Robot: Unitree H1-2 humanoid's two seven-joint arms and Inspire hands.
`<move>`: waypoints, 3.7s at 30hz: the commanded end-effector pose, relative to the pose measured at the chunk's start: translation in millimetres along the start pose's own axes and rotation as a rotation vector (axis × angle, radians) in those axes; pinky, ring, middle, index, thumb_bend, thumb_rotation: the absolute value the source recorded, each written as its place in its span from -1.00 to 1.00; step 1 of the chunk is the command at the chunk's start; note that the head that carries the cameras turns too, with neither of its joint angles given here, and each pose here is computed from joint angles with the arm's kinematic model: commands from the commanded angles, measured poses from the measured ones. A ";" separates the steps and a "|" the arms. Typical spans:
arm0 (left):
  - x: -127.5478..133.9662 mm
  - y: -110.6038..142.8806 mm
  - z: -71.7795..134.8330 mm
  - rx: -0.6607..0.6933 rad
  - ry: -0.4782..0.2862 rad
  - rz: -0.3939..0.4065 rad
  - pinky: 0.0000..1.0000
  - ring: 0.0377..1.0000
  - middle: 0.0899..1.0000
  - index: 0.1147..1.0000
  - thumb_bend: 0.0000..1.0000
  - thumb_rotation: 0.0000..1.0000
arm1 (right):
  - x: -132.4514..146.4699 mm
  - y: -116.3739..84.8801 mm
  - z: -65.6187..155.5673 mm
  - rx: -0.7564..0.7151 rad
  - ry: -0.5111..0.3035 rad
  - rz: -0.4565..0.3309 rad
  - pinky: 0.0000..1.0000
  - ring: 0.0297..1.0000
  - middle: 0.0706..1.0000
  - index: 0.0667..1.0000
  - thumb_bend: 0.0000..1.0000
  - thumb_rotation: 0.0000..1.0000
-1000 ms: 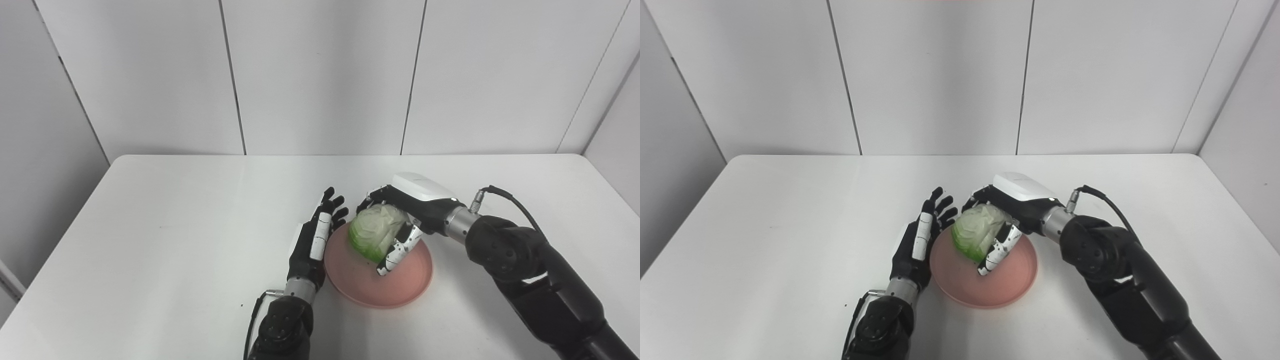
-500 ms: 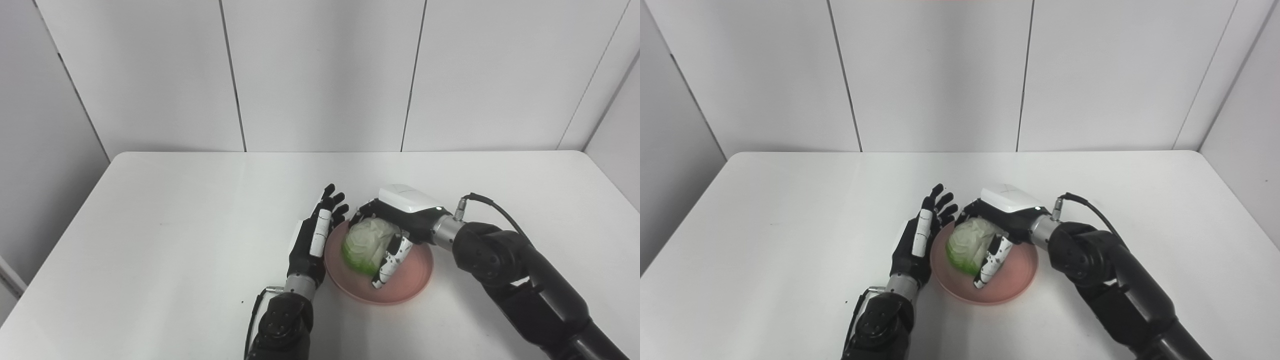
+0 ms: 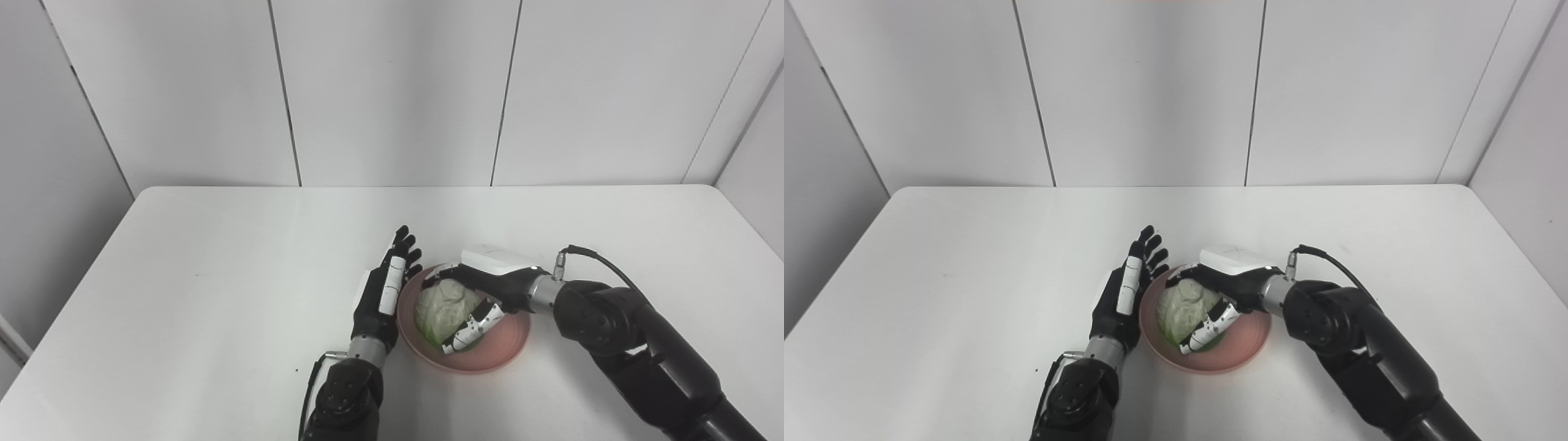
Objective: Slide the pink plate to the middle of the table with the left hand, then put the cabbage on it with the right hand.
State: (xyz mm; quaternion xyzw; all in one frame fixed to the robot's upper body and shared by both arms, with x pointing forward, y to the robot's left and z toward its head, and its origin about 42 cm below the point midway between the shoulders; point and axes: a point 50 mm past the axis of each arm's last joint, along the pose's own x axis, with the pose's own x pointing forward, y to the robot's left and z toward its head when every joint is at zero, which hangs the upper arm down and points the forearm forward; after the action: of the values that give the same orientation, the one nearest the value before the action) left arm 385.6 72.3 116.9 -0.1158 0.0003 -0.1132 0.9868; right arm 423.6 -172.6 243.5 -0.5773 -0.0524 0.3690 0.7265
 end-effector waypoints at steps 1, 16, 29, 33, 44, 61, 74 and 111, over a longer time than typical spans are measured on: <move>-9.9 4.3 -19.4 -0.018 0.097 0.013 0.80 0.86 0.90 0.86 0.81 0.88 | -5.7 -31.5 7.8 -0.049 -0.008 -0.058 0.51 0.99 0.99 0.69 1.00 -0.04; -10.4 4.8 -18.4 -0.037 0.099 0.025 0.90 0.94 0.88 0.84 0.84 0.83 | -26.2 -64.9 16.4 0.009 -0.081 -0.114 0.73 1.00 1.00 0.75 1.00 0.06; -3.5 12.5 -6.2 -0.011 0.002 0.095 0.80 0.81 0.85 0.87 0.72 0.84 | -67.3 -76.1 -7.9 0.329 -0.194 -0.464 0.60 0.88 0.89 0.81 1.00 0.27; -1.9 14.9 0.9 0.020 -0.055 0.127 0.75 0.82 0.85 0.85 0.68 0.87 | -65.1 -50.6 -26.3 0.589 -0.197 -0.613 0.68 0.87 0.87 0.86 0.91 0.65; 2.4 19.4 10.0 0.079 -0.137 0.248 1.00 0.99 0.92 0.80 0.66 0.90 | -37.6 39.1 -57.2 1.195 -0.167 -0.806 0.98 0.94 0.91 0.94 0.99 0.80; 11.9 17.1 9.5 0.132 -0.120 0.304 1.00 1.00 0.95 0.99 0.79 0.96 | -9.6 84.4 -50.9 1.213 -0.090 -0.939 1.00 1.00 1.00 1.00 0.94 0.99; 10.5 27.3 9.7 0.134 -0.074 0.291 1.00 1.00 0.98 1.00 0.77 0.98 | -9.8 93.5 -51.8 1.304 -0.090 -0.905 1.00 1.00 1.00 1.00 0.82 1.00; 3.1 27.5 11.1 0.060 -0.089 0.295 1.00 0.99 0.96 1.00 0.79 0.88 | -19.1 99.3 -53.2 1.451 -0.029 -0.940 1.00 1.00 1.00 1.00 0.68 0.90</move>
State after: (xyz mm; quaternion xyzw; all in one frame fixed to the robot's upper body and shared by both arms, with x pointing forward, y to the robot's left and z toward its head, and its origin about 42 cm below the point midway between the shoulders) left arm 394.0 101.6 116.8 -0.0852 -0.0301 0.0425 0.9950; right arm 386.6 -221.2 136.4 0.1126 -0.0384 -0.0209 0.9927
